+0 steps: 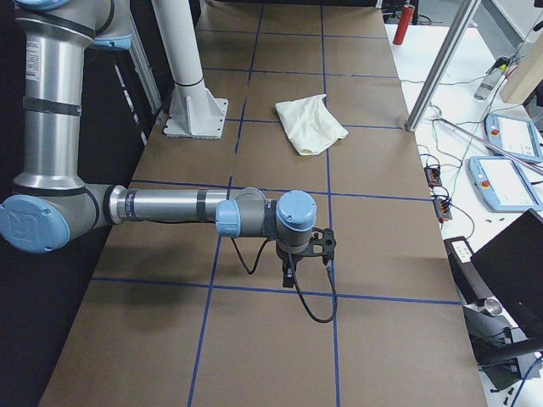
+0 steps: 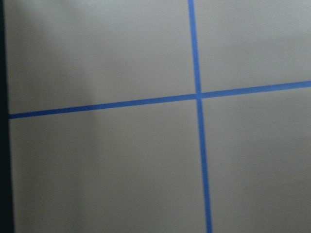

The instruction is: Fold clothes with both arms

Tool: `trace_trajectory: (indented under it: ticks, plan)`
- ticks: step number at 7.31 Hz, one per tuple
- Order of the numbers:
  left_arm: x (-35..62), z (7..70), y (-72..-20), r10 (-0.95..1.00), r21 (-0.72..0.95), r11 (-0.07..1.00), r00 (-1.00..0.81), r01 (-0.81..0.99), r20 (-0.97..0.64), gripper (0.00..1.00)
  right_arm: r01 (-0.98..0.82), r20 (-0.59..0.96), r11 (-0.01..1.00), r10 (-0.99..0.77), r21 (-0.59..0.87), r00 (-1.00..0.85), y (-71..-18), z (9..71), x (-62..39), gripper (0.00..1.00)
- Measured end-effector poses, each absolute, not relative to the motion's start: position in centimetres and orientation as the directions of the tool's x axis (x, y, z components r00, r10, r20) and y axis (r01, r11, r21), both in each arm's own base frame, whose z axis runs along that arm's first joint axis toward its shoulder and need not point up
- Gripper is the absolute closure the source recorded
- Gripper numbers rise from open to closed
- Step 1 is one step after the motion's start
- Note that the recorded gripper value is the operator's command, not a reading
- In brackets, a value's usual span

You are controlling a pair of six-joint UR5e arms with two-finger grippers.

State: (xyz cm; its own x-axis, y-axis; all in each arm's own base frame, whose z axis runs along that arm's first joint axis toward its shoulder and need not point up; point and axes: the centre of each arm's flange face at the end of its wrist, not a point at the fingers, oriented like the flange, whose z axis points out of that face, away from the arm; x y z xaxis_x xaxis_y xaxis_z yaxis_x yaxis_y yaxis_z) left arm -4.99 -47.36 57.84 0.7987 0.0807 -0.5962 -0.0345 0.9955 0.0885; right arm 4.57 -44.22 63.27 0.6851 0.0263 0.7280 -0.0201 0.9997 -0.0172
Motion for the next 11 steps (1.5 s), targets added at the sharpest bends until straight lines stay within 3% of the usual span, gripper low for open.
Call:
trace_trajectory:
  ticks: [5,11]
  plan:
    - [-4.2,60.1,-46.8,0.059,0.04,0.998,0.728,-0.044,-0.683,0.0,-0.019,0.73,1.0,0.022,-0.013,0.683,-44.2,63.0,4.5,0.0]
    - [-6.1,62.1,-46.5,0.133,0.087,0.991,0.744,-0.101,-0.655,0.0,-0.02,0.73,1.0,0.023,-0.014,0.684,-44.3,63.1,4.5,0.0]
